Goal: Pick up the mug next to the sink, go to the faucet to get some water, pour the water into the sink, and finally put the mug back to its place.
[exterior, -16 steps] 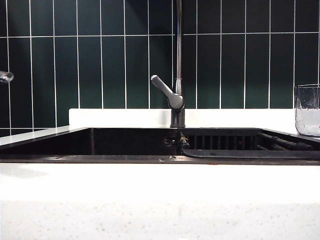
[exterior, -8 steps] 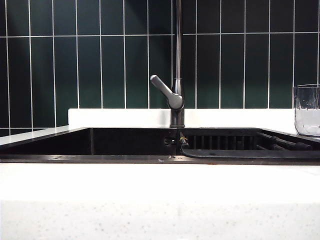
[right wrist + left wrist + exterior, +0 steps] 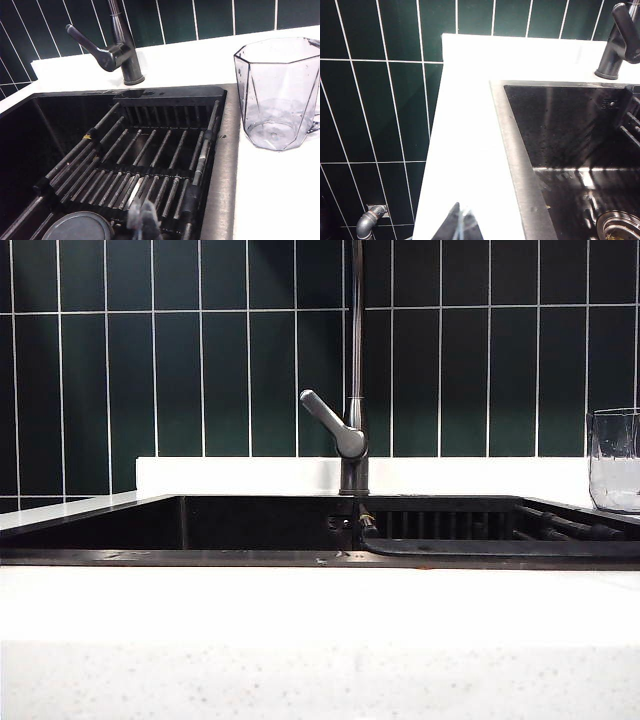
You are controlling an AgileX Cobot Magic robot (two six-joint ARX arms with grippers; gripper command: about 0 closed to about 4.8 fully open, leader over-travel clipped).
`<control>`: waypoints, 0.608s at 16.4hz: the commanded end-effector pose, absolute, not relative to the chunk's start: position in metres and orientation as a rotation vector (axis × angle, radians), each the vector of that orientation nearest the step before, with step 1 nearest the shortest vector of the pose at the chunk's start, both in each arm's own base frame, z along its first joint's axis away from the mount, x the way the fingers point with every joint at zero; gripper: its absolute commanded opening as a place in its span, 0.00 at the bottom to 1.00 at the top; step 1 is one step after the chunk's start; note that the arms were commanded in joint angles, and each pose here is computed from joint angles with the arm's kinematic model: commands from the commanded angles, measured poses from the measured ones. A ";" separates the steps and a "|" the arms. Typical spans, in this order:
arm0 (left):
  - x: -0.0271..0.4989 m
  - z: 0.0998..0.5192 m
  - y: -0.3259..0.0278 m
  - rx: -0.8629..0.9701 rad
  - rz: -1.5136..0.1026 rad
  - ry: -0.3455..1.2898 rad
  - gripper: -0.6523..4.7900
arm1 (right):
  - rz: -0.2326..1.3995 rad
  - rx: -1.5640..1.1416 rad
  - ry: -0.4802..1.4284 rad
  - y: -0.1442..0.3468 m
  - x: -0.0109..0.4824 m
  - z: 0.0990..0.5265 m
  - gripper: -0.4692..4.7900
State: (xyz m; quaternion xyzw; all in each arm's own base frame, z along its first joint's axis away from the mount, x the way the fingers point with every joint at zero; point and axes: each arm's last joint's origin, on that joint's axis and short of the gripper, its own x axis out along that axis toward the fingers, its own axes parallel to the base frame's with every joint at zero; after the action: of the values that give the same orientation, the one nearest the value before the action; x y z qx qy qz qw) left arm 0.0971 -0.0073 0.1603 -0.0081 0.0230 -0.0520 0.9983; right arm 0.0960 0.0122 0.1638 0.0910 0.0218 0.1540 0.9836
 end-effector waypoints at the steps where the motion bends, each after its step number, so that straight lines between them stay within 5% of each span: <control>1: 0.097 0.162 -0.007 -0.015 -0.108 0.038 0.11 | 0.311 0.182 0.034 0.012 0.096 0.163 0.08; 5: 0.097 0.162 -0.007 -0.015 -0.108 0.038 0.11 | 0.298 -0.034 -0.001 0.012 0.096 0.163 0.08; 10: 0.097 0.162 -0.007 -0.015 -0.108 0.038 0.11 | -0.033 -0.083 0.006 0.002 0.098 0.163 0.08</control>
State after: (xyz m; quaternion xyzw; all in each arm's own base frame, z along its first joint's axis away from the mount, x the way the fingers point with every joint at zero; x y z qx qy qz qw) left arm 0.0971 -0.0073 0.1603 -0.0081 0.0230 -0.0520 0.9983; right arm 0.0974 0.0029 0.1639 -0.0397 0.0073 -0.0045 0.9992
